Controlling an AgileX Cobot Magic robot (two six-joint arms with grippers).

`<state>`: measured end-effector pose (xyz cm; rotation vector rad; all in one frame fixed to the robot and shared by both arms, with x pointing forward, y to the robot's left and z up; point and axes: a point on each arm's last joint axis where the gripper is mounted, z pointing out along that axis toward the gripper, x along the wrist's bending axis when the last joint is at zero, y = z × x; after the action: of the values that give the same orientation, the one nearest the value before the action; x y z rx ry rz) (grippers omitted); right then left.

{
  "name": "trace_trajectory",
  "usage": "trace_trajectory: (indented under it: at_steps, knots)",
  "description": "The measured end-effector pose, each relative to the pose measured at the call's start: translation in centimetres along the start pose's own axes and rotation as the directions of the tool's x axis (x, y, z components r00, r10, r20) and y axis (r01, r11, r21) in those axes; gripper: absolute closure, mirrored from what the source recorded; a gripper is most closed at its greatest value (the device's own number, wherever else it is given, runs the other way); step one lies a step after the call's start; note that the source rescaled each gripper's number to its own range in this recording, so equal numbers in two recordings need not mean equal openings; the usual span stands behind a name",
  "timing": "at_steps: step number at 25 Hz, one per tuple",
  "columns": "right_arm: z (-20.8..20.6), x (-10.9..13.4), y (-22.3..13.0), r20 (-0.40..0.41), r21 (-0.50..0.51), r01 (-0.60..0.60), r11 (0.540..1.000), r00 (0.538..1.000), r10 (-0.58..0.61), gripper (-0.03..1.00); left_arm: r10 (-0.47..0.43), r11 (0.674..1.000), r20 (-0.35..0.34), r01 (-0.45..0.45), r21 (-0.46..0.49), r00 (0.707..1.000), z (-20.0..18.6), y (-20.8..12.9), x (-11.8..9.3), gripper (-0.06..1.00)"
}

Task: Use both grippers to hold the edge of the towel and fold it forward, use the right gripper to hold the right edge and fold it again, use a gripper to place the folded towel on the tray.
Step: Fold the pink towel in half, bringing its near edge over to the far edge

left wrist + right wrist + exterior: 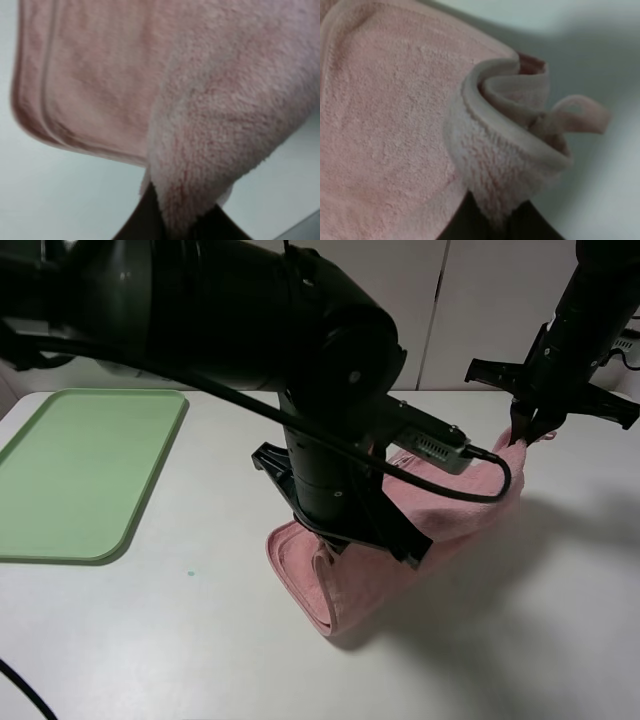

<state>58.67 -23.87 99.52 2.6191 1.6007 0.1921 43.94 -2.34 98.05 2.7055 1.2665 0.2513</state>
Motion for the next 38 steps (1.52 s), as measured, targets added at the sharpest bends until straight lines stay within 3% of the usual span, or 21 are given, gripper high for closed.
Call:
trace_trajectory:
  at_steps: [10, 15, 34, 36, 37, 38]
  knots:
    - [0.8, 5.1, 0.1, 0.007, -0.011, 0.147, 0.989, 0.989, -0.147, 0.97, -0.036, 0.999, -0.009, 0.036, 0.003, 0.999, 0.2, 0.4, 1.3, 0.94]
    - [1.3, 7.0, 0.5, 0.010, -0.017, 0.179, 0.984, 0.984, -0.179, 0.97, -0.037, 0.998, -0.026, 0.039, 0.051, 0.999, 1.7, -0.9, 1.9, 0.94]
    - [3.0, 7.5, 0.7, 0.010, 0.012, 0.167, 0.986, 0.986, -0.168, 0.97, -0.100, 0.994, -0.032, 0.101, 0.042, 0.994, 2.9, -1.1, 3.3, 0.94]
    - [3.0, 7.6, 0.7, 0.002, 0.010, 0.179, 0.984, 0.984, -0.179, 0.91, -0.105, 0.994, -0.036, 0.107, 0.032, 0.994, 2.9, -1.0, 3.4, 0.90]
    - [2.8, 7.7, 0.7, -0.010, 0.004, 0.193, 0.981, 0.981, -0.193, 0.82, -0.104, 0.994, -0.036, 0.105, 0.027, 0.994, 2.9, -0.9, 3.4, 0.85]
    - [2.6, 7.8, 0.7, -0.026, 0.000, 0.205, 0.979, 0.979, -0.204, 0.64, -0.103, 0.994, -0.032, 0.104, 0.016, 0.994, 2.9, -0.8, 3.4, 0.75]
